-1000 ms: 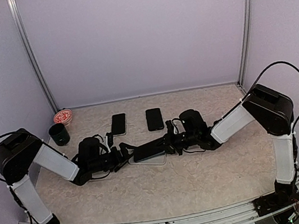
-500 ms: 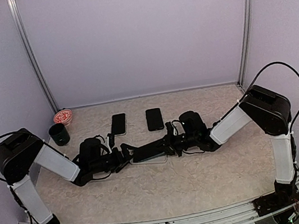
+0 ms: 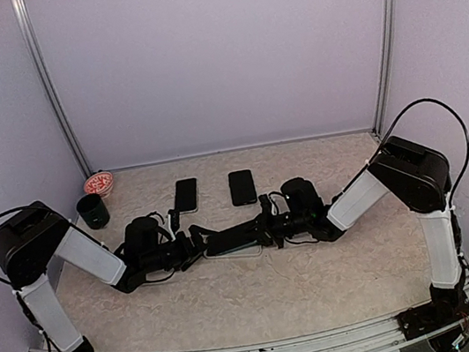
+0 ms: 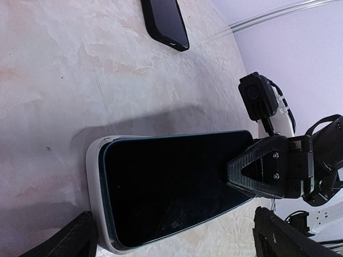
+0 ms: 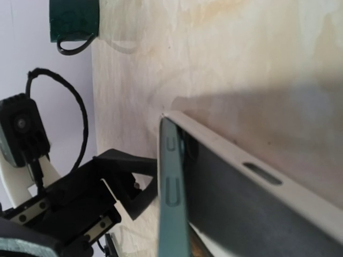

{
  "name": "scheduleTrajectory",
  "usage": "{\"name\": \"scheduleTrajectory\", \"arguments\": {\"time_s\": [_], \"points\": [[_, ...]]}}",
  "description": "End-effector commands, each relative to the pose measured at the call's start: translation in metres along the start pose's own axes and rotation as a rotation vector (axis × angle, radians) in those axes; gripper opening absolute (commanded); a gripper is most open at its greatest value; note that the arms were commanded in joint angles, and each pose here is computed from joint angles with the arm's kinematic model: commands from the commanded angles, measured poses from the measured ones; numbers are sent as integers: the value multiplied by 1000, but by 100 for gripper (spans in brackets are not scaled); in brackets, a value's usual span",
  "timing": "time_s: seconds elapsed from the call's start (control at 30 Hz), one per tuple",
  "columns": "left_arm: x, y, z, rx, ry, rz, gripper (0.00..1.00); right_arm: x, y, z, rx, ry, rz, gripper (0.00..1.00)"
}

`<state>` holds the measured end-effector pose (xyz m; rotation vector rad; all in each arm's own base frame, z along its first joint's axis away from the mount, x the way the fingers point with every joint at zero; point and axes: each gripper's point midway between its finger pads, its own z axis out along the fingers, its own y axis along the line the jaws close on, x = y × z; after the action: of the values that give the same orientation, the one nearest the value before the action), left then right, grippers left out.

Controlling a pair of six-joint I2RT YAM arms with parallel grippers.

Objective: Put the phone into the phone case
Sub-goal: Install the phone on the phone case.

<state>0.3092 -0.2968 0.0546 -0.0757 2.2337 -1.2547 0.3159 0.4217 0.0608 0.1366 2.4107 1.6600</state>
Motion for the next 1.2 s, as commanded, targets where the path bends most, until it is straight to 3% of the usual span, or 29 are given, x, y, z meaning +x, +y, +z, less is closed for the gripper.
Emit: {"name": "scheduleTrajectory", "arguments": {"time_s": [0.0, 0.67, 1.17], "points": [[6, -5, 6, 20, 17, 9, 99, 11, -9, 10, -6, 47, 24, 0], [11, -7, 14, 30, 45, 10, 99, 23, -21, 24, -33, 93, 54, 0], [-1, -6, 2, 22, 13, 12, 99, 5, 7, -6, -143, 18, -13, 0]]}}
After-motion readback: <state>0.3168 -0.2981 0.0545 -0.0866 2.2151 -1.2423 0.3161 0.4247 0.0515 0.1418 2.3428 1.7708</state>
